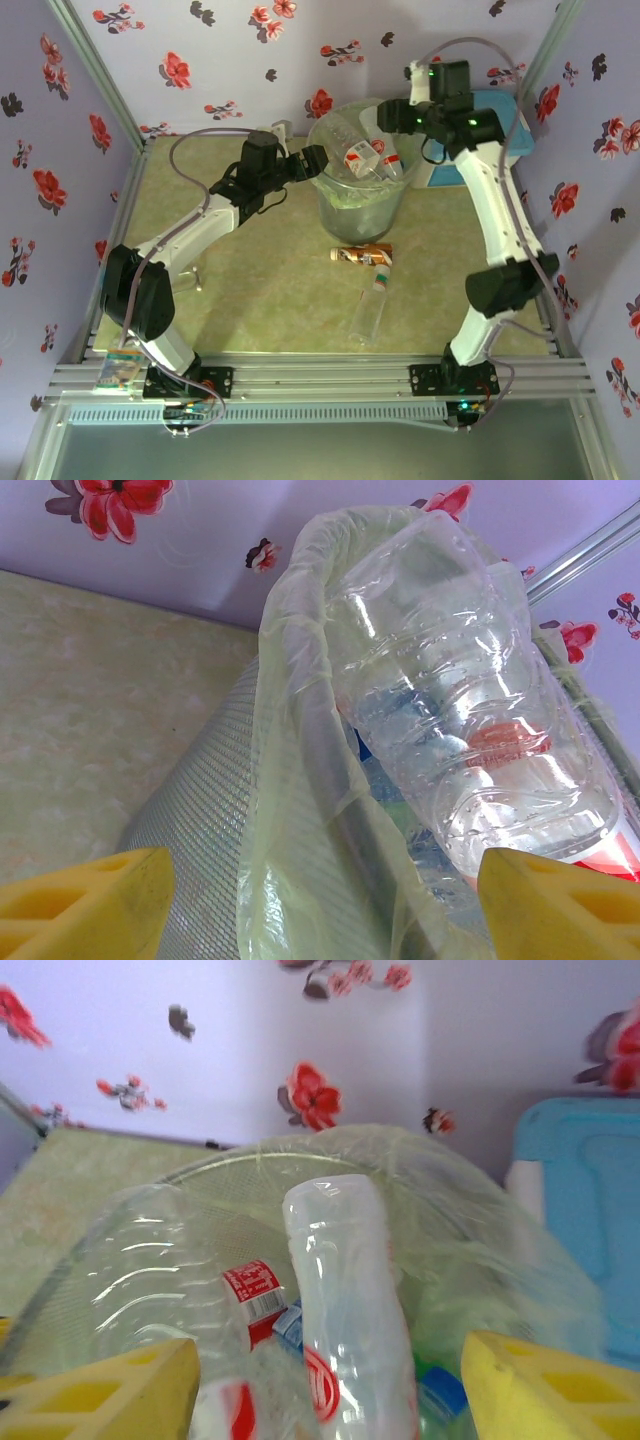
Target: Put the plastic bottles in the bin
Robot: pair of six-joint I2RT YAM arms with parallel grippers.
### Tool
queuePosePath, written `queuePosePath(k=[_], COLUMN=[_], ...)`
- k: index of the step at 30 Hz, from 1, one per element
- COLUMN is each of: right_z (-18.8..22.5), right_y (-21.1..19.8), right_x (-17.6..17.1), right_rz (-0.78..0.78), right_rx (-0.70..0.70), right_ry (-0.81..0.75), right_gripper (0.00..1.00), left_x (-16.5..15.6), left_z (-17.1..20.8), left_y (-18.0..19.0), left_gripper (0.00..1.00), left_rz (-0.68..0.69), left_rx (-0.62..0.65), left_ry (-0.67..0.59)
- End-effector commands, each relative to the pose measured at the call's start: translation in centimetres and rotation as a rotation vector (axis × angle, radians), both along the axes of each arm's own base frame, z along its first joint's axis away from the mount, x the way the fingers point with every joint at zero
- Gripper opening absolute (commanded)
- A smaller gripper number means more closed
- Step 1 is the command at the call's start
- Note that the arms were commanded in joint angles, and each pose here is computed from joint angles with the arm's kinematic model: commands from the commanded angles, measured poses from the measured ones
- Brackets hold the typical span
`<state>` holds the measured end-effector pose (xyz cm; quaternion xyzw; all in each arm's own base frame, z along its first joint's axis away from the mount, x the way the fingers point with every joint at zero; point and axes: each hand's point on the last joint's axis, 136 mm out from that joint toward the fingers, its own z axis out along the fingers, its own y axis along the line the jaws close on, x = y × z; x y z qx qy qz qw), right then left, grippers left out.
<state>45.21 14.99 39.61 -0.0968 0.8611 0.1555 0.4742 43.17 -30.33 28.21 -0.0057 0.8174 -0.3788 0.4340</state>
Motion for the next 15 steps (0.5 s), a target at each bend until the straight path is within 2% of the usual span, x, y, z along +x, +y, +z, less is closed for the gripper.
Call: queuePosePath(k=[1, 9, 15], right_z=[1.2, -2.7, -8.4], right_y=[-2.7, -4.1, -3.6], right_x=[-3.2, -10.2, -14.5], right_rz=[-0.135, -0.125, -0.029], right_rx=[0.023, 0.064, 0.062], right_ry=[-0.003, 0.02, 0.087], right_gripper=[0.71, 0.71, 0.67], left_x=[0.2, 0.1, 0.4], left_z=[-1.4, -1.3, -1.3], left_y=[-0.4, -0.5, -0.3], left_gripper=[0.79, 0.8, 0.8], left_rz=[-0.015, -0.02, -0.018], left_rx=[0.04, 0.044, 0.049], left_ry=[0.022, 0.015, 0.009])
